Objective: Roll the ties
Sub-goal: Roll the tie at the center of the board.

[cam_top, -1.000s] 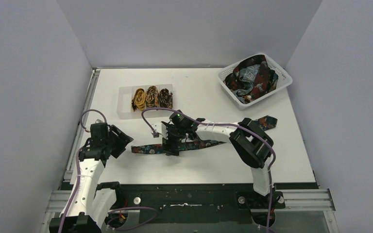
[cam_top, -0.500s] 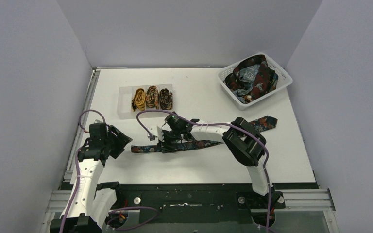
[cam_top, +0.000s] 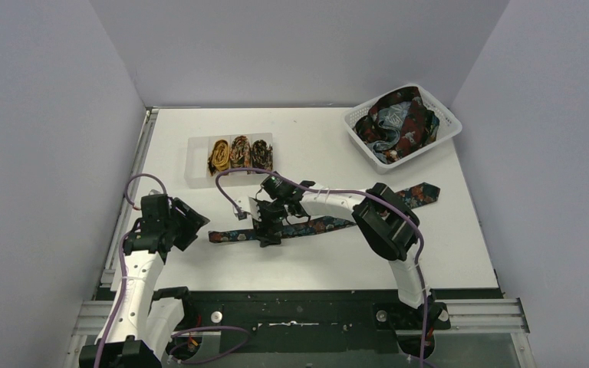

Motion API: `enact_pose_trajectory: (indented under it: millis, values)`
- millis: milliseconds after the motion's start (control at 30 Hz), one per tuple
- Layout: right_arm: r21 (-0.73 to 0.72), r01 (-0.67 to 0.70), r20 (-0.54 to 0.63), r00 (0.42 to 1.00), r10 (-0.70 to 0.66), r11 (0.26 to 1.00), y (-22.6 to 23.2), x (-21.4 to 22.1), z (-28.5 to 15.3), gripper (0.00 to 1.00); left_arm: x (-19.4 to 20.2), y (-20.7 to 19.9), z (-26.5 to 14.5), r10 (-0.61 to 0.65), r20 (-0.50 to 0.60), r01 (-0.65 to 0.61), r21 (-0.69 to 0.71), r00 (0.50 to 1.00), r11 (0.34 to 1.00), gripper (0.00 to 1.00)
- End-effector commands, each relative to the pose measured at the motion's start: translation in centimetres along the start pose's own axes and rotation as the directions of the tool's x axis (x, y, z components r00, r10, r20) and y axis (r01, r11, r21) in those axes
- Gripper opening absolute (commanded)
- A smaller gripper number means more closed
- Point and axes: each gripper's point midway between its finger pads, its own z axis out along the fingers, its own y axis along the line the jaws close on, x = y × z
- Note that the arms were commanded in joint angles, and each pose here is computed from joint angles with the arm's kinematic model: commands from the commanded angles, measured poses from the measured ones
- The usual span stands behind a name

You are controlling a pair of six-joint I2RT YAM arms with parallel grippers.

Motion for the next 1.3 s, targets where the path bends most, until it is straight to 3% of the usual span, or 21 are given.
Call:
enact_pose_trajectory:
  millis: [0,200,367,467,567,667,800,867,900,1100,1200,1267]
  values:
    - [0.061,0.034,0.065,0.997,-0.038,0.998,-1.5,-3.5,0.3,0.80,-0.3,-0.7,0.4,-0.028,0.005,0.028,0.042,1.000,0.999,0.56]
    - [0.082,0.027,0.090,0.995,-0.034,0.996,-1.9,-4.4,2.9,0.80,0.7,-0.5,1.4,-0.083,-0.027,0.084,0.070,0.996,0.994,0.57]
    - [0.045,0.008,0.107,0.994,-0.013,0.999,-1.9,-4.6,4.7,0.71,1.4,0.0,2.0,-0.121,-0.041,0.124,0.081,0.992,0.989,0.57]
    - [0.030,0.001,0.110,0.994,-0.005,1.000,-1.7,-4.5,5.5,0.61,1.4,0.3,2.2,-0.127,-0.041,0.130,0.076,0.991,0.989,0.57]
    - [0.001,-0.011,0.109,0.994,0.011,1.000,-1.3,-4.3,6.1,0.40,1.4,0.6,2.3,-0.130,-0.035,0.132,0.068,0.991,0.989,0.57]
    - [-0.007,-0.008,0.102,0.995,0.009,1.000,-1.1,-4.0,6.4,0.34,1.5,0.8,2.6,-0.129,-0.035,0.132,0.071,0.991,0.989,0.57]
    - [0.003,0.003,0.115,0.993,-0.004,1.000,-1.1,-5.0,5.7,0.44,1.8,0.9,3.3,-0.108,-0.033,0.111,0.096,0.994,0.989,0.57]
    - [0.025,0.005,0.128,0.992,-0.008,1.000,-1.4,-6.1,4.9,0.60,2.0,1.2,3.7,-0.100,-0.034,0.102,0.097,0.994,0.990,0.57]
    - [0.050,0.006,0.132,0.991,-0.013,0.999,-1.8,-6.7,4.3,0.63,2.1,1.3,3.8,-0.092,-0.036,0.095,0.097,0.995,0.991,0.57]
    - [0.262,-0.044,0.201,0.980,-0.010,0.964,-5.1,-10.5,-3.0,0.82,1.4,0.9,3.9,-0.071,-0.004,0.071,0.122,0.997,0.990,0.58]
    - [0.403,-0.161,0.217,0.973,0.077,0.901,-5.9,-8.3,-7.6,0.88,1.3,0.6,3.8,-0.071,0.004,0.069,0.138,0.997,0.988,0.58]
    - [0.514,-0.282,0.281,0.948,0.152,0.810,-6.4,-6.2,-12.1,0.99,1.3,0.5,3.9,-0.072,0.001,0.071,0.145,0.997,0.987,0.57]
